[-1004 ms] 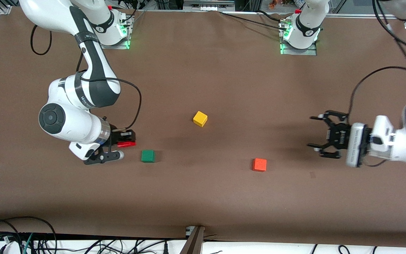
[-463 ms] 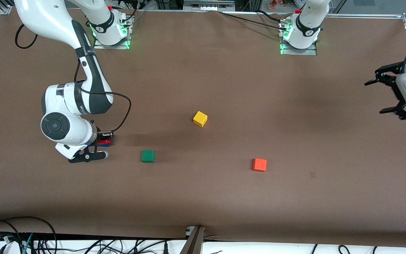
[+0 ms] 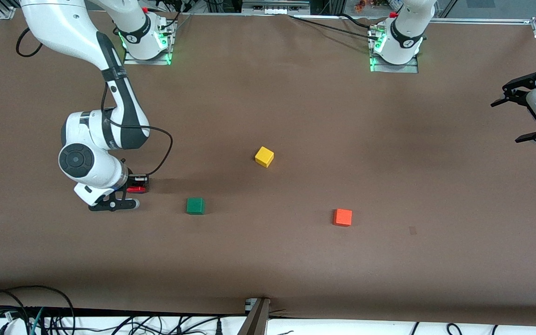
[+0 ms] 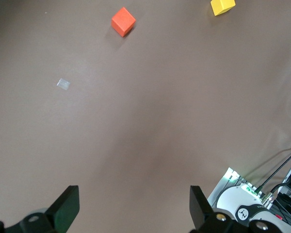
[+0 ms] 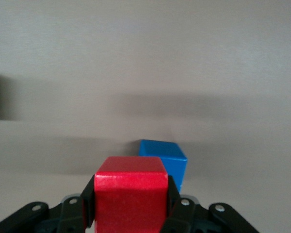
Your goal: Pass red block to right arm, stack on blue
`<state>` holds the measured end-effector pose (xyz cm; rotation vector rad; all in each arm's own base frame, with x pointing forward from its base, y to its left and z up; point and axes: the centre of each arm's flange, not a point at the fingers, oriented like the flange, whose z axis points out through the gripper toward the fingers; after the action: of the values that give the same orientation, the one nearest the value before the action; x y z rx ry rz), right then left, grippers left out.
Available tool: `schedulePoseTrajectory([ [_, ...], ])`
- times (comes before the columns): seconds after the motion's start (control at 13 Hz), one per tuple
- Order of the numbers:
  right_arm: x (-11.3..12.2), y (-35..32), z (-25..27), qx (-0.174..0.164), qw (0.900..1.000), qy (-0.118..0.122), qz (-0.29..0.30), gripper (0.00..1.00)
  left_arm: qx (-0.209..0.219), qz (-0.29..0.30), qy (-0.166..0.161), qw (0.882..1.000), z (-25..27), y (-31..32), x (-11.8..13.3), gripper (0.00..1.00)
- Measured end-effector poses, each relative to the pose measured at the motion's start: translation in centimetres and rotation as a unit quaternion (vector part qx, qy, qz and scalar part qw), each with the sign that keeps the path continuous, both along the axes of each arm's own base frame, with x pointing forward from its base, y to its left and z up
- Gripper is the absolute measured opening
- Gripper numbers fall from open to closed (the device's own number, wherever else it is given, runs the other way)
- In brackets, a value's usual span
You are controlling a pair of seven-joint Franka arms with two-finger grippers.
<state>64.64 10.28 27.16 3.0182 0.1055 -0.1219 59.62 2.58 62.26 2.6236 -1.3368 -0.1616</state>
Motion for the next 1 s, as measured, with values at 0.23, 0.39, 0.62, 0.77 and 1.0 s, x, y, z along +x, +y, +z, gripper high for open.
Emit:
schedulePoseTrajectory([
  [0.23,-0.4,-1.4,-0.3,-0.002,1.000,-0.010,-0.008,0.56,0.034,0.007,-0.016,0.999,2.1,-2.6,-1.0,1.00],
  [0.39,-0.6,-1.5,-0.3,-0.001,1.000,-0.011,-0.010,0.56,0.066,0.014,-0.035,0.997,4.3,-5.8,-2.3,1.00],
  [0.62,-0.9,-1.6,-0.8,0.000,1.000,-0.016,-0.010,0.56,0.111,0.073,-0.066,0.989,6.2,-7.8,-4.3,1.00],
  [0.77,-1.4,-1.8,-1.7,0.000,1.000,-0.018,-0.010,0.56,0.132,0.150,-0.069,0.977,5.4,-7.4,-5.0,1.00],
  [1.0,-1.6,-1.9,-2.0,0.000,1.000,-0.019,-0.012,0.56,0.143,0.223,-0.080,0.961,3.8,-6.7,-5.5,1.00],
])
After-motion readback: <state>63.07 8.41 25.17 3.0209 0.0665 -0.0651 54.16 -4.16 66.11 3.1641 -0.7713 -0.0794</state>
